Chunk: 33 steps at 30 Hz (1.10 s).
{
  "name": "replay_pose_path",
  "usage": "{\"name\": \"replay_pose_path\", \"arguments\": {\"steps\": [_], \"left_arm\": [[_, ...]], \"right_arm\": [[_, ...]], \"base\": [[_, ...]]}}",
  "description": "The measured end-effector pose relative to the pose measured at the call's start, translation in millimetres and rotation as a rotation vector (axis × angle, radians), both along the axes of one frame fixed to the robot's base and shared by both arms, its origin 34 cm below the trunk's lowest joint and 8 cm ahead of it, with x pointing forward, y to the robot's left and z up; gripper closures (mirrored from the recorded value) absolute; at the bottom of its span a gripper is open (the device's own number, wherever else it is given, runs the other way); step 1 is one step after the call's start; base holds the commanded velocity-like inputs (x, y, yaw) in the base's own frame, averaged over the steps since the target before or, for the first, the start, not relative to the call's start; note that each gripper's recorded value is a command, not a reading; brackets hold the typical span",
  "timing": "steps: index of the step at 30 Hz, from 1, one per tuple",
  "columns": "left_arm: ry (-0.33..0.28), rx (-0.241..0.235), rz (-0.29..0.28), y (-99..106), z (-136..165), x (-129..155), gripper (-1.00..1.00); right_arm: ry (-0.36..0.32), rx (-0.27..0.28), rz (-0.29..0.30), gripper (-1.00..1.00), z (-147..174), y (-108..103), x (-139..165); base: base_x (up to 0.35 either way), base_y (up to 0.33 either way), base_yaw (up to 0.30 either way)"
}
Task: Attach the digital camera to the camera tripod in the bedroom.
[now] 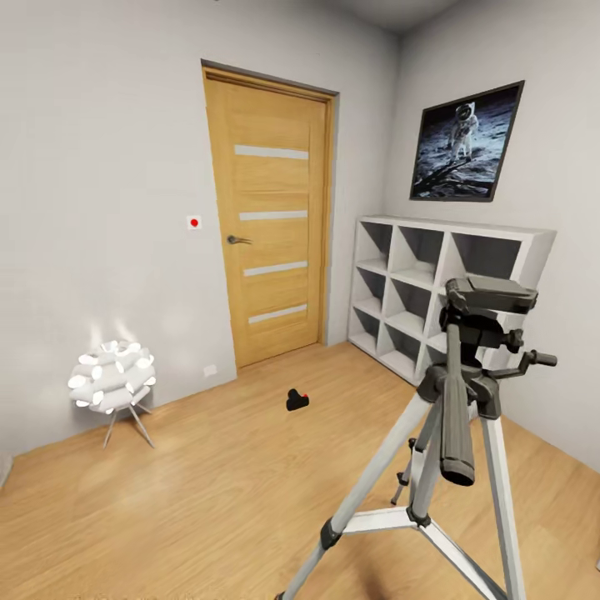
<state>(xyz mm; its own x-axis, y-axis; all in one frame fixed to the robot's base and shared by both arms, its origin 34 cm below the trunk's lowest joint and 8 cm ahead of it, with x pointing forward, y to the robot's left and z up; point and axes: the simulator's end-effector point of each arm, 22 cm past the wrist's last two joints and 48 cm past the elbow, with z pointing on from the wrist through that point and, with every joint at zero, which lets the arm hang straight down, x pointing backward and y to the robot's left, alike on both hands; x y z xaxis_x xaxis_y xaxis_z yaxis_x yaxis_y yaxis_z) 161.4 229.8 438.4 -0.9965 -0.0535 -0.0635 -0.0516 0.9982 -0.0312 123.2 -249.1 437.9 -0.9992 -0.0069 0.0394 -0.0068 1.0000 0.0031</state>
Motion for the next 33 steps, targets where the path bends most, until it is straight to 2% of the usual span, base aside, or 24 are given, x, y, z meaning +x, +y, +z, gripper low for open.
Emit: {"name": "replay_pose_path", "arguments": {"steps": [4, 6, 9, 17, 20, 22, 26, 30, 33], "left_arm": [[0.001, 0.000, 0.000, -0.1, 0.0, -0.3, -1.00], [0.002, 0.000, 0.000, -0.2, 0.0, -0.7, -1.00], [0.002, 0.000, 0.000, -0.2, 0.0, -0.8, -1.00], [0.000, 0.000, 0.005, 0.5, 0.0, 0.0, -1.00], [0.000, 0.001, 0.032, 1.3, 0.0, 0.4, -1.00], [0.002, 0.002, 0.100, 4.1, -0.1, 0.4, -1.00], [0.003, 0.004, 0.152, 6.9, -0.1, 0.4, -1.00], [0.002, 0.004, 0.189, 7.8, -0.1, 0.6, -1.00], [0.002, 0.003, 0.192, 7.0, -0.1, 0.7, -1.00]], "right_arm": [[-0.020, 0.000, -0.004, -1.00, -0.1, 0.2, 4.3], [-0.078, -0.001, -0.012, -1.00, 0.1, 0.0, 16.0], [-0.106, -0.003, -0.013, -1.00, 0.4, -0.5, 21.2], [-0.123, -0.007, -0.004, -1.00, 0.8, -1.3, 24.2], [-0.125, -0.006, 0.003, -1.00, 0.8, -1.1, 24.6], [-0.124, -0.005, 0.007, -1.00, 0.8, -0.8, 24.6], [-0.124, -0.003, 0.011, -1.00, 0.8, -0.2, 24.7], [-0.127, 0.005, 0.019, -1.00, 0.8, 5.0, 25.3], [-0.131, 0.006, 0.019, -1.00, 0.9, 6.1, 26.2]], "base": [[0.000, 0.000, 0.273], [0.000, 0.000, 0.276], [0.000, 0.000, 0.276], [0.000, 0.000, 0.277], [0.000, 0.000, 0.279], [0.000, 0.000, 0.283], [0.000, 0.000, 0.291], [0.000, 0.000, 0.298], [0.000, 0.000, 0.299]]}}
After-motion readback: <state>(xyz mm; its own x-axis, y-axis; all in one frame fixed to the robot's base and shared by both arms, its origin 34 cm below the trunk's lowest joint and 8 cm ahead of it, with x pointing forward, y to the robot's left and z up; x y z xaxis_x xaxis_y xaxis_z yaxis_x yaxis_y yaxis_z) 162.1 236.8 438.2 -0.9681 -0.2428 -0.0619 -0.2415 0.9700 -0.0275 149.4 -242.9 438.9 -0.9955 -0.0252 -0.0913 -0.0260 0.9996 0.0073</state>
